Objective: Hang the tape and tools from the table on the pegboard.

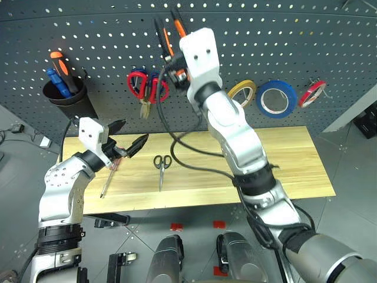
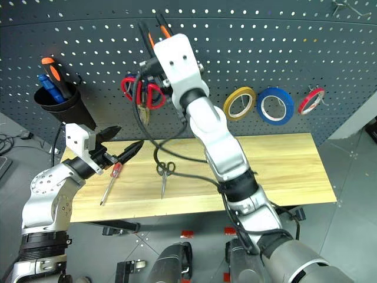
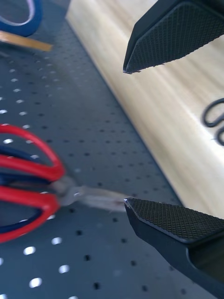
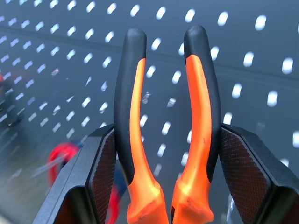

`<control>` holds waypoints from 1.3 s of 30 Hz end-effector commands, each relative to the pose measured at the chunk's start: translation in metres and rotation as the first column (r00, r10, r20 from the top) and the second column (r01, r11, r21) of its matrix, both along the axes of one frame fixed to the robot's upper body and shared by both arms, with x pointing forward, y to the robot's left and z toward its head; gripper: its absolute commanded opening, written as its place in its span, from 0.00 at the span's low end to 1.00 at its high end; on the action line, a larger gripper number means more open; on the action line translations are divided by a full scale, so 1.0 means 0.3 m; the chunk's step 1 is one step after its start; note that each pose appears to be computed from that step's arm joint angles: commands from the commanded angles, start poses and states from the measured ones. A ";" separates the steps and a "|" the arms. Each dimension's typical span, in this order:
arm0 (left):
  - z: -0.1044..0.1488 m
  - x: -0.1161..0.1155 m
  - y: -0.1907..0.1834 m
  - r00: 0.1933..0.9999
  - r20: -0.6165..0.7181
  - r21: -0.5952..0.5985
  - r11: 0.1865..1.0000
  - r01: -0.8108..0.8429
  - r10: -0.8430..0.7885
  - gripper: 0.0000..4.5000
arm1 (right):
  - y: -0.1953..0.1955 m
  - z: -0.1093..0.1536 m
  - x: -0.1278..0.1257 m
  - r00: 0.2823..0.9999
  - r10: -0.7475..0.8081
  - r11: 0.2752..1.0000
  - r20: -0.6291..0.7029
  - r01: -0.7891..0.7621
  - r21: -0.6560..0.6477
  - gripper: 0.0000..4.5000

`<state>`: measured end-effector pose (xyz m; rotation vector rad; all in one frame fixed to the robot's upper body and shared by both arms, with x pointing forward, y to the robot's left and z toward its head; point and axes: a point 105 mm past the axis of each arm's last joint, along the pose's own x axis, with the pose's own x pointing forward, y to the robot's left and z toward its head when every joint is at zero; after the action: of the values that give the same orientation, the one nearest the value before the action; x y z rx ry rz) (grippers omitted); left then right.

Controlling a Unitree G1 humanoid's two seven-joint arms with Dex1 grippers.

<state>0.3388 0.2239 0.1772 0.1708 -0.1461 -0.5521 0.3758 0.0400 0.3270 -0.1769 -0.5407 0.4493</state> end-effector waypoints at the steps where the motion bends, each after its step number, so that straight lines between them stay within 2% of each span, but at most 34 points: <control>1: 0.070 -0.005 -0.059 0.997 0.063 -0.002 0.999 0.036 -0.036 1.00 | -0.022 0.135 0.010 0.985 -0.025 0.998 0.173 0.014 0.064 0.66; 7: 0.100 -0.001 -0.129 0.994 0.071 -0.034 0.996 0.083 -0.081 1.00 | -0.032 0.189 0.075 0.977 -0.056 0.995 0.204 0.038 0.090 0.66; 10: 0.107 0.009 -0.144 0.993 0.078 -0.037 0.995 0.088 -0.085 1.00 | -0.034 0.176 0.104 0.977 -0.073 0.994 0.198 0.055 0.095 0.66; 16: 0.110 0.023 -0.183 0.991 0.082 -0.045 0.993 0.113 -0.109 1.00 | -0.074 0.075 0.163 0.976 -0.134 0.990 0.171 0.125 0.061 0.66; 22: 0.100 0.023 -0.189 0.991 0.079 -0.052 0.992 0.111 -0.107 1.00 | -0.085 -0.041 0.172 0.980 -0.152 0.988 0.131 0.147 0.044 0.66; 29: 0.090 0.030 -0.207 0.991 0.078 -0.060 0.992 0.114 -0.109 1.00 | -0.094 -0.070 0.168 0.976 -0.172 0.985 0.130 0.169 0.035 0.66; 31: 0.083 0.033 -0.205 0.992 0.072 -0.063 0.993 0.104 -0.099 1.00 | -0.100 -0.086 0.172 0.980 -0.173 0.984 0.100 0.170 0.045 0.66; 35: 0.060 0.040 -0.198 0.996 0.056 -0.056 0.996 0.067 -0.064 1.00 | -0.122 -0.156 0.190 0.987 -0.153 0.982 -0.049 0.158 0.107 0.66; 39: 0.043 0.052 -0.190 0.999 0.041 -0.051 0.998 0.036 -0.034 1.00 | -0.133 -0.192 0.180 0.986 -0.134 0.982 -0.101 0.146 0.120 0.66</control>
<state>0.3542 0.1664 0.1862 0.1119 -0.1795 -0.5959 0.4310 0.0015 0.2748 -0.1054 -0.4907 0.2751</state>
